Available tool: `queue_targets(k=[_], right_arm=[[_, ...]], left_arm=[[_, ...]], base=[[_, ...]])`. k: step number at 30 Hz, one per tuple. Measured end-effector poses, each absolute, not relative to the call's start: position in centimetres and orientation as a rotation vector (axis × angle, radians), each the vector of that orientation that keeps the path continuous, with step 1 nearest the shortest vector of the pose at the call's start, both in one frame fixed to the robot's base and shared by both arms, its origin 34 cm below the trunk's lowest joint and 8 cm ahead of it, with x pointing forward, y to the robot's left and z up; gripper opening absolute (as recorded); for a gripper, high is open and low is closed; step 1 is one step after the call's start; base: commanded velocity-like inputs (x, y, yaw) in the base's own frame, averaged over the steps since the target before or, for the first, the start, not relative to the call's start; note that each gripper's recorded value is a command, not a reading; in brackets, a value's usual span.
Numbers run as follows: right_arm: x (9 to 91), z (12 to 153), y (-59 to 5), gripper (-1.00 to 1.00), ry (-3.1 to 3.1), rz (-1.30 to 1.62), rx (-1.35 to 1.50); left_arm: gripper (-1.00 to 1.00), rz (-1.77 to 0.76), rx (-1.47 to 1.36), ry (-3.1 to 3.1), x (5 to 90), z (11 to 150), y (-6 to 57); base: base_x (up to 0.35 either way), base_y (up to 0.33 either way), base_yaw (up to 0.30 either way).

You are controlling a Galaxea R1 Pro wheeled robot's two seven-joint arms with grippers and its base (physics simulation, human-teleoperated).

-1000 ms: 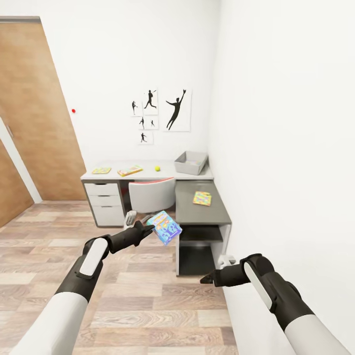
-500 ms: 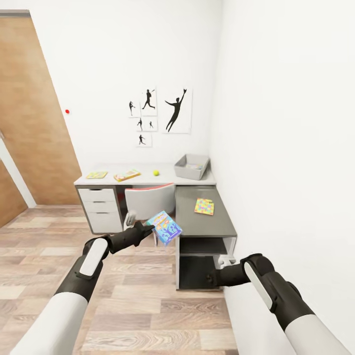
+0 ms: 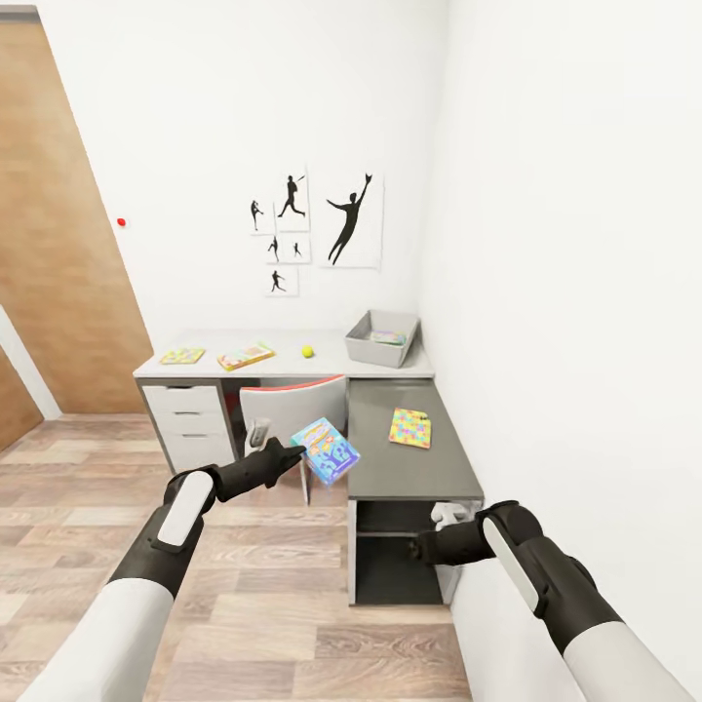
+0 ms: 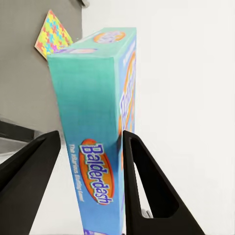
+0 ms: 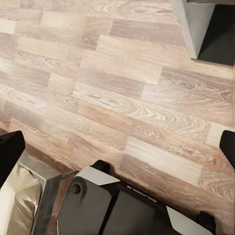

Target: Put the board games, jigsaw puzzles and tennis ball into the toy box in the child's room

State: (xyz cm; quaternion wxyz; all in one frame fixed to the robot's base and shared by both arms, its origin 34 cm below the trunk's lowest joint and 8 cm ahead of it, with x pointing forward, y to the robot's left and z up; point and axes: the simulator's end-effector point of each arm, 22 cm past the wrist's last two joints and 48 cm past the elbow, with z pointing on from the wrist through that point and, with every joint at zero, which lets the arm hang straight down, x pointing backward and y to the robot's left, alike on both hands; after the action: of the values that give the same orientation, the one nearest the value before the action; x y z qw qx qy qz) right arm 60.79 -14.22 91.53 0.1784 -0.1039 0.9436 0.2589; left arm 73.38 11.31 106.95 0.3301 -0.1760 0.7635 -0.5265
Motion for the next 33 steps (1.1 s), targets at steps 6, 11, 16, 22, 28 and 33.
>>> queue_targets(k=[6, 11, 16, 22, 28, 33], right_arm=[[60.82, 91.60, -14.24, 1.00, 2.667, 0.731, -0.294], [60.83, 91.69, -14.24, 1.00, 2.666, 0.731, -0.295], [60.85, 91.79, -14.24, 1.00, 2.664, 0.730, -0.296], [60.85, 91.88, -14.27, 1.00, 2.662, 0.729, -0.296], [60.87, 92.00, -14.33, 1.00, 2.660, 0.727, -0.296], [60.90, 92.13, -14.37, 1.00, 2.657, 0.725, -0.297]], left_arm=[[-1.00, -1.378, -0.460, 1.996, 73.37, 107.02, 11.31], [-1.00, -1.378, -0.459, 1.994, 73.36, 107.13, 11.32], [-1.00, -1.377, -0.460, 1.994, 73.28, 107.10, 11.43], [-1.00, -1.377, -0.462, 1.995, 73.13, 107.03, 11.48], [-1.00, -1.377, -0.462, 1.995, 73.05, 107.06, 11.50], [-1.00, -1.376, -0.461, 1.993, 73.02, 107.15, 11.51]], base=[[0.334, 0.000, 0.183], [0.334, 0.000, 0.240], [0.334, 0.000, 0.259], [0.334, 0.000, 0.266], [0.334, 0.000, 0.268], [0.334, 0.000, 0.268]])
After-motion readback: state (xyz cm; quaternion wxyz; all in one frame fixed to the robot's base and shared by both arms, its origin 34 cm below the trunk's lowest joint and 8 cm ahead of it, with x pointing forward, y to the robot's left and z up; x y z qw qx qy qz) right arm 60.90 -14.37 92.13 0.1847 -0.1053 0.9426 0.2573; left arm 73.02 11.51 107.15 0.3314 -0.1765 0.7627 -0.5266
